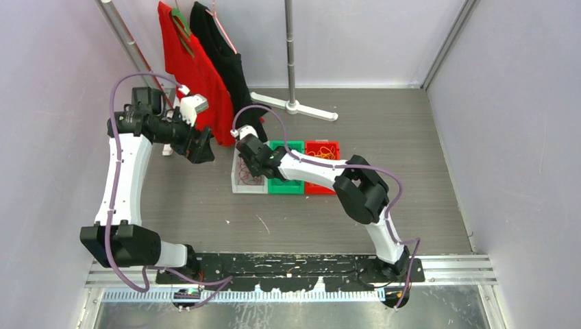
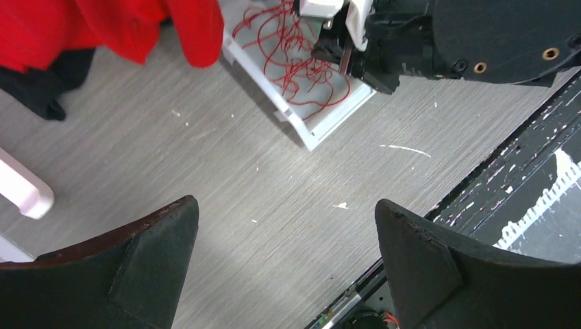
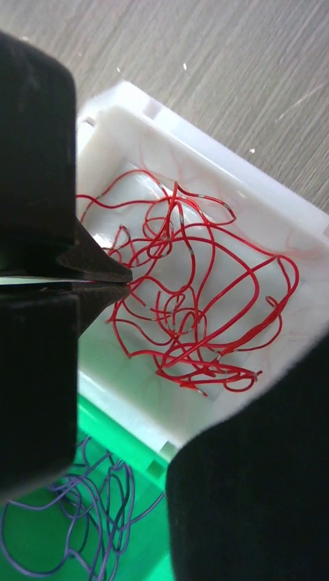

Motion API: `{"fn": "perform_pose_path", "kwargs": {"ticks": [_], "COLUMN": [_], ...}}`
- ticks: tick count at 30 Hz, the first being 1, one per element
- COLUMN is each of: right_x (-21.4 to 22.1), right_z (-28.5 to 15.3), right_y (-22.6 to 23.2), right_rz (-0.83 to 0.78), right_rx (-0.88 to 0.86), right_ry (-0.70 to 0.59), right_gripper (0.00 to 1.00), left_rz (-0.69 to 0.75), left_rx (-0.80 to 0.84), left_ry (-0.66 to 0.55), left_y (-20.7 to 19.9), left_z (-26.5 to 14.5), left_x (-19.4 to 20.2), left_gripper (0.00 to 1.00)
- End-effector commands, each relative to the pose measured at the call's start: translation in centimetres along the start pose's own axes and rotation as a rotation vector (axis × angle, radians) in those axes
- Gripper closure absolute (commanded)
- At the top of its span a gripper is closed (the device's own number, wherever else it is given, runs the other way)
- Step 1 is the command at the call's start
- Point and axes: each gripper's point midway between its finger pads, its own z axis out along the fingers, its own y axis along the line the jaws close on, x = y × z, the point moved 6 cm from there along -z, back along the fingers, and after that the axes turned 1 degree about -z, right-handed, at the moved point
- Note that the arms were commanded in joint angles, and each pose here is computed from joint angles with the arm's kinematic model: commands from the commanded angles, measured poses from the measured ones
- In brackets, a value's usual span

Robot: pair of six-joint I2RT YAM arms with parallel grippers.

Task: Untangle the cables

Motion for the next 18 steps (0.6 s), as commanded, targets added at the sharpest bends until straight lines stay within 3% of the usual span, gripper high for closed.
{"fn": "perform_pose_path", "kwargs": {"ticks": [1, 4, 7, 10, 18], "right_x": [-1.1, -0.7, -1.0, -2.2, -5.5], "right_z": [1.0, 1.7, 1.2, -0.5, -6.0], "right_y": [0.4, -0.2, -0.4, 0.0, -0.5], "right_rz": [-0.023, -0.063, -0.107, -0.089, -0.046], "right_rx": [0.032, 0.129, 0.169, 0.135, 0.105], "right_ry": [-0.029, -0.028, -0.044, -0.099, -0.176], "right_gripper": [0.99, 0.94, 0.73, 0.6, 0.49], "left_rz": [-0.034, -0.077, -0.108, -0.132, -0.152], "left_rx": [-0.056, -0.104, -0.124, -0.164, -0.157], "left_ry": [-0.015, -0.012, 0.004, 0.057, 0.024], "left_y": [2.0, 3.4, 4.4, 5.4, 5.1], "left_z": [1.1, 2.3, 4.0, 5.0, 4.2], "left_x": [1.1, 2.2, 3.5, 5.1, 5.2], "left_gripper": [0.01, 0.01, 0.0, 0.01, 0.01]}}
